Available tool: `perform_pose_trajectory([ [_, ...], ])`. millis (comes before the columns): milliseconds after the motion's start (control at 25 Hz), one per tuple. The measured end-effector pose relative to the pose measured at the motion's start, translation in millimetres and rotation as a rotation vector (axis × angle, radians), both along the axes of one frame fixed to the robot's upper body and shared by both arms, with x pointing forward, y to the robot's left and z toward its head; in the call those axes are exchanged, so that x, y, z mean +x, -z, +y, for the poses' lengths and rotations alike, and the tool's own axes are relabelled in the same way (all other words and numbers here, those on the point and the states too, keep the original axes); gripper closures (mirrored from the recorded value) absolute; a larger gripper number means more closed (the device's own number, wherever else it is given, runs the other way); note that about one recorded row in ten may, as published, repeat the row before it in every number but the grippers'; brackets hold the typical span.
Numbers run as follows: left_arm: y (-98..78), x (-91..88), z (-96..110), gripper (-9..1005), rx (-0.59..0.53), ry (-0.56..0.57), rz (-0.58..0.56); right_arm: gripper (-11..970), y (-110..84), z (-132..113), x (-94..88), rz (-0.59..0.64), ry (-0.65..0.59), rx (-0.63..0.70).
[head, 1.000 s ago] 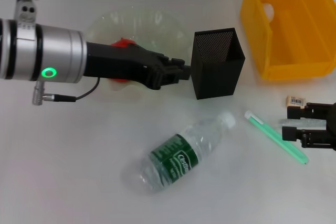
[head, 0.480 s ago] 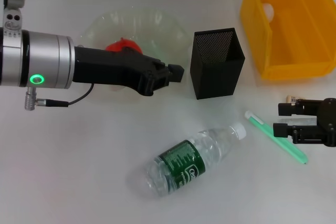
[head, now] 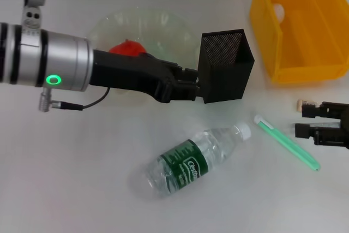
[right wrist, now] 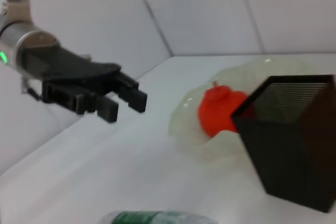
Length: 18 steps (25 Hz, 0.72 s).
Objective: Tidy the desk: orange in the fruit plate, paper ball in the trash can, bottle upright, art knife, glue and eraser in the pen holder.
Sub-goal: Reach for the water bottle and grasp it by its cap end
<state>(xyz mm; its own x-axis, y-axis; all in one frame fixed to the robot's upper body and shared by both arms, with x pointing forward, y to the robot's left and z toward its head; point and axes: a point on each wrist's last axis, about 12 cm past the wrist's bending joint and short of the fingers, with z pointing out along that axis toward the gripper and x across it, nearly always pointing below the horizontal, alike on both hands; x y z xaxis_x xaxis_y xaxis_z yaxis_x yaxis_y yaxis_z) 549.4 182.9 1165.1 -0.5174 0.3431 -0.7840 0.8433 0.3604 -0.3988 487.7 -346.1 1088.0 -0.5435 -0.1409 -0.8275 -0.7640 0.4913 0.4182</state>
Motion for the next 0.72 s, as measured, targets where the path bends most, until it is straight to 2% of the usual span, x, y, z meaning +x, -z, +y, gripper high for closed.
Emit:
perform_pose_trajectory([
  [80,4.3,3.6,-3,700,0.009,-0.005,0.014,231,2.0,-4,-1.1,-0.002,0.028,-0.009],
  [120,16.7,12.7,-9,638,0.034,-0.020,0.055,231,2.8,-5,-2.0,0.000,0.034,-0.011],
  [240,33.1,22.0,-19,514,0.072,-0.028,0.098,231,4.8,-7,-4.3,0.005,0.044,-0.016],
  [280,33.1,22.0,-19,472,0.072,-0.028,0.098,231,5.2,-7,-4.9,0.006,0.046,-0.017],
  [320,42.2,26.1,-29,431,0.109,-0.025,0.101,231,7.0,-8,-6.9,0.011,0.053,-0.020],
  [480,46.5,26.7,-38,245,0.143,-0.016,0.075,231,10.0,-10,-10.2,0.019,0.069,-0.023],
  [520,50.5,25.3,-48,198,0.176,-0.001,0.048,231,12.3,-11,-13.0,0.025,0.080,-0.025],
  [720,51.0,22.3,-64,198,0.203,0.034,0.028,231,16.3,-16,-19.7,0.036,0.110,-0.028],
])
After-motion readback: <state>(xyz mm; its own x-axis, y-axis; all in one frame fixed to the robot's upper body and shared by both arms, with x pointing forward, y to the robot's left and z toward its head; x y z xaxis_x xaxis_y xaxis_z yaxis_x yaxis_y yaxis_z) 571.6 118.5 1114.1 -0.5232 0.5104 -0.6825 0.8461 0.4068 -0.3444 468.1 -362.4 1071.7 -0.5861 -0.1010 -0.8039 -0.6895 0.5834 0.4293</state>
